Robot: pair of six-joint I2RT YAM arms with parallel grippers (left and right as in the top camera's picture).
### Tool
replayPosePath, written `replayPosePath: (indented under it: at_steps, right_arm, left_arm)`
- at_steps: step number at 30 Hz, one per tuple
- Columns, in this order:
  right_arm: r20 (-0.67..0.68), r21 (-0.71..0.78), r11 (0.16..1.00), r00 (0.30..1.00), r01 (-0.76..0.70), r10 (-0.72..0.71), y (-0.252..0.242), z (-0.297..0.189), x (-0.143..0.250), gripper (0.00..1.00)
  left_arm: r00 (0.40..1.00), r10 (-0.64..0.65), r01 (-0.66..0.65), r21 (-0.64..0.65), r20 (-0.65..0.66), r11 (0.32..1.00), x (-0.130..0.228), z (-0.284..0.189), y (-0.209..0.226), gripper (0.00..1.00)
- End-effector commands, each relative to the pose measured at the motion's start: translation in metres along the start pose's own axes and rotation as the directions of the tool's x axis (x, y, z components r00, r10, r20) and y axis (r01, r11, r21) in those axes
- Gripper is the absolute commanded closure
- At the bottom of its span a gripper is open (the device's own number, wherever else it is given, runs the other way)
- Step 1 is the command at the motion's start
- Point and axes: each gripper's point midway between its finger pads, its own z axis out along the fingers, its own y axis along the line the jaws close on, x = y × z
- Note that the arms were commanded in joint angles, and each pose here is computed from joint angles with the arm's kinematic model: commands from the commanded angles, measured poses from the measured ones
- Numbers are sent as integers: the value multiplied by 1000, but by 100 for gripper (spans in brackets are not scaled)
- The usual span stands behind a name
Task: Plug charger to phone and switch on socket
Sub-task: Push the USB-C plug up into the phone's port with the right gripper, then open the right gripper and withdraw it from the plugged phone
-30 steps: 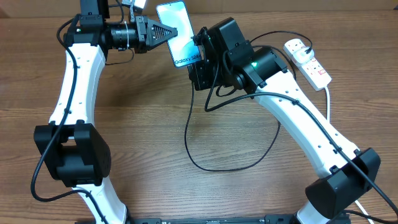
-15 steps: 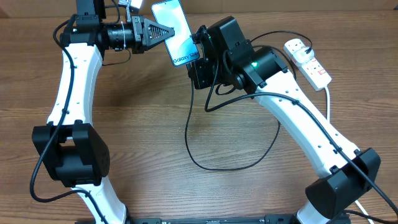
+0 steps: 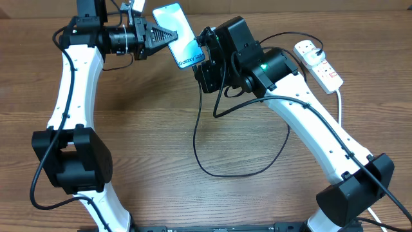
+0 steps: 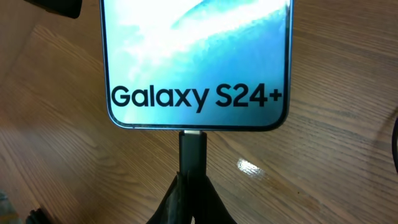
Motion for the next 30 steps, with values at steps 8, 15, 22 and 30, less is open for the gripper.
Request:
replayPosePath:
  at_steps: [8, 15, 22, 30]
  right_arm:
    - [136, -52, 995, 988, 80, -72, 16, -28, -34, 96]
    - [154, -58, 994, 985, 87, -77, 17, -29, -39, 95]
    - [168, -70, 993, 982, 95, -82, 20, -28, -42, 90]
    - [160, -70, 993, 984, 91, -79, 20, -28, -40, 87]
  left_arm:
    - [995, 40, -29, 111, -96, 993, 25, 12, -28, 96]
    - [994, 52, -40, 121, -99, 992, 26, 12, -30, 96]
    - [993, 55, -40, 140, -105, 989, 28, 11, -33, 96]
    - [994, 77, -71, 82, -74, 994, 20, 13, -24, 96]
